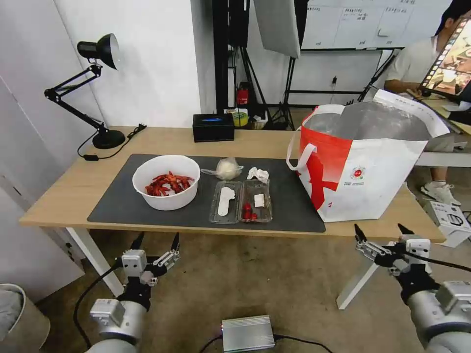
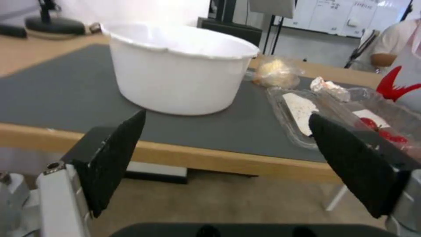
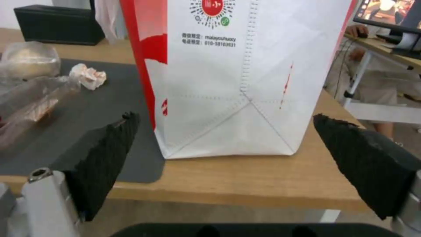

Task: Pick up the trash from the table and place it into the takeout bag.

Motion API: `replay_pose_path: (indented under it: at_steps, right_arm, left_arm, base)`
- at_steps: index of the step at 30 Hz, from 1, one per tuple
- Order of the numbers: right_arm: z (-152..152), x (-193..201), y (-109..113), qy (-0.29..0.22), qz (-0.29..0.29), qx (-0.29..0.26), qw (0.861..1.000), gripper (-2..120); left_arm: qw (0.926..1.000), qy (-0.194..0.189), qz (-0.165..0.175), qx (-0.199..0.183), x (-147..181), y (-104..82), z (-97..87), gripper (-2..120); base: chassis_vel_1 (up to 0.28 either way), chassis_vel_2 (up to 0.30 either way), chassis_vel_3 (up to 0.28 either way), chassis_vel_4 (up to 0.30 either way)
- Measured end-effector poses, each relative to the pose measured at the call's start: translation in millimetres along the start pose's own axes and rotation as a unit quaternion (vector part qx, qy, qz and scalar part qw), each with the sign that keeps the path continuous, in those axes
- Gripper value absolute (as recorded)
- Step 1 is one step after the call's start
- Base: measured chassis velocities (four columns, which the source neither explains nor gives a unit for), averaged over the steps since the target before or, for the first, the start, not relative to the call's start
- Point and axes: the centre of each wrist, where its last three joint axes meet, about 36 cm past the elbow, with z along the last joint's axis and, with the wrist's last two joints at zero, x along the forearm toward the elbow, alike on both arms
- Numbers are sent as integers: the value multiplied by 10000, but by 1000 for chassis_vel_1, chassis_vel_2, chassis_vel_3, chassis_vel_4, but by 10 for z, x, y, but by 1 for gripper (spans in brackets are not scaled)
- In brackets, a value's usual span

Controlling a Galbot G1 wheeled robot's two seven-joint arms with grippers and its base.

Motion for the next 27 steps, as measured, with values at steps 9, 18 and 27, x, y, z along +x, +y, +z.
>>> replay_pose_path:
  at_steps: [9,18,27]
  right_arm:
    - [28,-2,16,-28,-12,-47,10000,100]
    - [50,-2,30,-39,-13,-77,10000,100]
    - [52,14,35,-49,-13,-109,9999,100]
  left_arm:
    - [9980,89,283,566,-211,220,35,100]
    - [9958,75,502,767,-298,231,-33,100]
    - [9889,278,850,1187,-528,236,-162,100]
  base:
    - [0,0,0,0]
    - [0,0,0,0]
    - [0,0,0,0]
